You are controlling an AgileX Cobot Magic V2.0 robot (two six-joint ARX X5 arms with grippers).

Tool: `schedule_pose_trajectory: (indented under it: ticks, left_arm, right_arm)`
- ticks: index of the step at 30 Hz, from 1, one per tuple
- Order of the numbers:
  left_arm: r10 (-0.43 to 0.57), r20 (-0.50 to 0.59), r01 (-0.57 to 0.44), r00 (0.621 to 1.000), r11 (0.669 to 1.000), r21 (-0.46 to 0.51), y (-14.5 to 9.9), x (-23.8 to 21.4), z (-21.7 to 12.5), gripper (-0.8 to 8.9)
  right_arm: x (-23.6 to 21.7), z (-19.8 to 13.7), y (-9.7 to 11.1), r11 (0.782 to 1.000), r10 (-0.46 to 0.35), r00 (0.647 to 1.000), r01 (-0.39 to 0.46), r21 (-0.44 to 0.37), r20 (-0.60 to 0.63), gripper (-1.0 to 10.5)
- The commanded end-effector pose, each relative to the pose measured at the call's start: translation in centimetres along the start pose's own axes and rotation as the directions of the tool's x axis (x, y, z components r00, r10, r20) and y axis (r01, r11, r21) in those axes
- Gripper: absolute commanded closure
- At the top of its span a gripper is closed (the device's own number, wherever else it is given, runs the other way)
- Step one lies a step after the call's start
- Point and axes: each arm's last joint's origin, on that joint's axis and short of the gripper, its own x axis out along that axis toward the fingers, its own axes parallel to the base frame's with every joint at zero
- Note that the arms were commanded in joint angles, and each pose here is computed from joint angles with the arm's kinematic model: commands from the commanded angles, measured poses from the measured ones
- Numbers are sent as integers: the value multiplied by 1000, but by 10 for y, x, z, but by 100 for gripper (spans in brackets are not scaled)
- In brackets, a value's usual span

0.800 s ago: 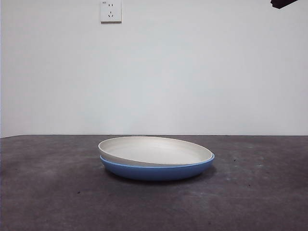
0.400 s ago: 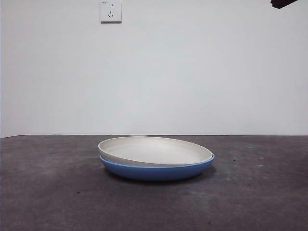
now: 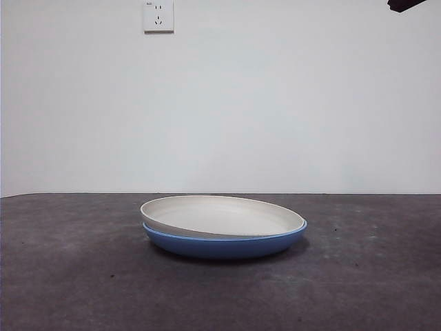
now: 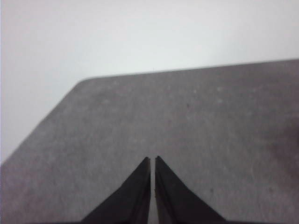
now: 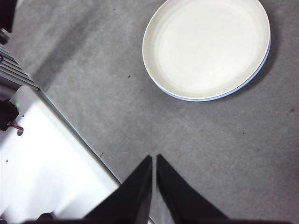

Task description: Pick up the white plate, put it on the blue plate, put it on desk

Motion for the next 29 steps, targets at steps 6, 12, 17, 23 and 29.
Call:
schedule_pose_trajectory:
  ticks: [6,12,17,23,29]
  left_arm:
    - [-7,-81,6,997,1000,-7,-2,5,-21,795]
    - [-9,-93,6,996,999,-35,-2,4,-22,795]
    - [-9,-92,4,996,999,-54,-2,4,-22,795]
    - [-9,-92,4,996,999,-54,-2,4,-22,795]
    - [-9,-92,4,996,999,-54,-2,4,-22,795]
  right_arm:
    - [-2,5,2,1000,6,1000,-6,-25,15,938]
    - [-2,5,2,1000,6,1000,-6,-26,16,938]
    - [-2,5,2,1000,6,1000,-6,-25,16,939]
    - [-2,5,2,1000,6,1000,-6,-25,16,938]
    - [-2,5,2,1000,6,1000,-6,-25,16,939]
